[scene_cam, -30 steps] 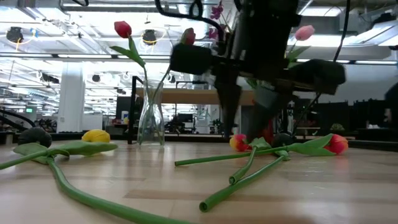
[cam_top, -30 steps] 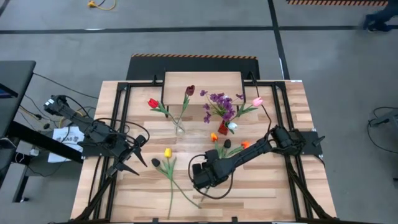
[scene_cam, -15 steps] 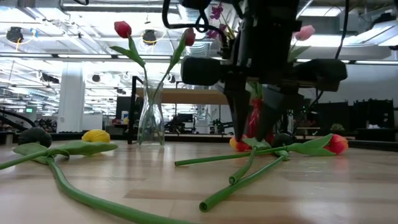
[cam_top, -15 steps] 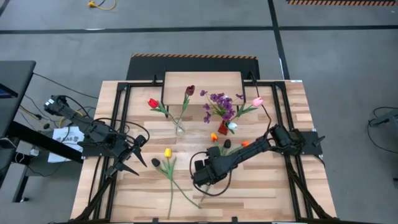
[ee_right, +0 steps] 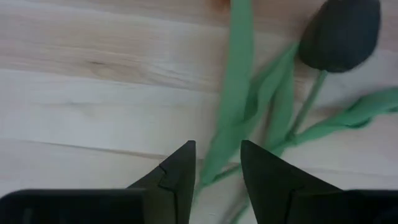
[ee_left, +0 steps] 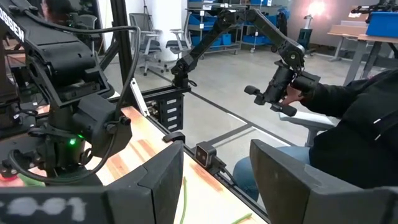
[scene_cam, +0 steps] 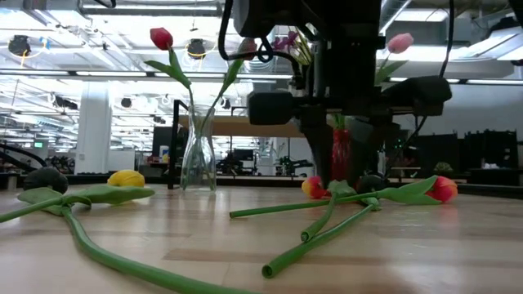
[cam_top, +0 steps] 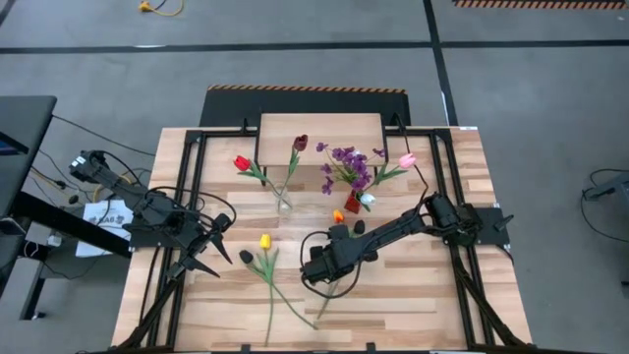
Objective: Pick and place flowers into a vace then onto a shelf
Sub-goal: Put the yellow orange flower into the transparent flower vase
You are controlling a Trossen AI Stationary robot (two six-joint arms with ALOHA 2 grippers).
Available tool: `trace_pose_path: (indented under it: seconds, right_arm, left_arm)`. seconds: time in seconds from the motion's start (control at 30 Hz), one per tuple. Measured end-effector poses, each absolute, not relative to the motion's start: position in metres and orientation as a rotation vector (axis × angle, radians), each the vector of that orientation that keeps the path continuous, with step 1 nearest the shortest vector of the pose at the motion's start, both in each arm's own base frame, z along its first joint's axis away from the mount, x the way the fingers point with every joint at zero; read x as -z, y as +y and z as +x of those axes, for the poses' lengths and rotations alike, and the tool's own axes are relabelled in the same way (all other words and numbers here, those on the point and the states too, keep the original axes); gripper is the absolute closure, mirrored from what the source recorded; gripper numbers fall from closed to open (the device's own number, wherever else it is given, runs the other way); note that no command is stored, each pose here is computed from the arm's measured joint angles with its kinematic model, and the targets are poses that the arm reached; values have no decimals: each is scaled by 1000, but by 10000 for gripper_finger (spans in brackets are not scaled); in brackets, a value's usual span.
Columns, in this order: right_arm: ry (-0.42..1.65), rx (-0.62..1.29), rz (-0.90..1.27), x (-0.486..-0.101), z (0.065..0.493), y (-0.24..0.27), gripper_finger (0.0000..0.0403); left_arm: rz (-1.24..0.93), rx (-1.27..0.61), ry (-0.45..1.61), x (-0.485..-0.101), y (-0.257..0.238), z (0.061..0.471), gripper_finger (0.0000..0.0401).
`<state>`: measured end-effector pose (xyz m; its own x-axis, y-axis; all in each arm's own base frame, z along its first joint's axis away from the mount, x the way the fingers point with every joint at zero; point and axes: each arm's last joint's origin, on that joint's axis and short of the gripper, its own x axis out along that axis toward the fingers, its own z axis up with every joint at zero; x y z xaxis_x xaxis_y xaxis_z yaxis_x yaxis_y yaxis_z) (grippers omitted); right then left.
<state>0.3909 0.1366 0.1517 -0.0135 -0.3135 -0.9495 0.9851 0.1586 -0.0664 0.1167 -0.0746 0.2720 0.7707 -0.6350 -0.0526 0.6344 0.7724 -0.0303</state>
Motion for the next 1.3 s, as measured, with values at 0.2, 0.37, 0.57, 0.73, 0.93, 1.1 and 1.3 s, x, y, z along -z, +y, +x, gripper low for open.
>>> trace_pose_path:
  seconds: [0.2, 0.37, 0.57, 0.73, 0.93, 1.1, 1.3]
  right_arm:
    - [1083, 1250, 838, -152, 390, 137, 282]
    - [1080, 1244, 845, -151, 392, 135, 282]
    - [1078, 1248, 844, -151, 392, 134, 282]
    - [1085, 1252, 841, -149, 392, 134, 282]
    - [1117, 1235, 850, -146, 394, 134, 282]
    - [1104, 1235, 843, -146, 395, 134, 284]
    - [1112, 1230, 842, -146, 395, 134, 322]
  left_arm:
    - [-16, 688, 62, -272, -75, 117, 226]
    - [-16, 688, 62, -272, -75, 117, 226]
    - [-19, 688, 63, -272, -75, 117, 226]
    - [-19, 688, 63, -272, -75, 117, 226]
    - [-19, 688, 62, -272, -75, 117, 226]
    - [-20, 688, 61, -272, -75, 117, 226]
    - [-20, 688, 62, -272, -75, 117, 226]
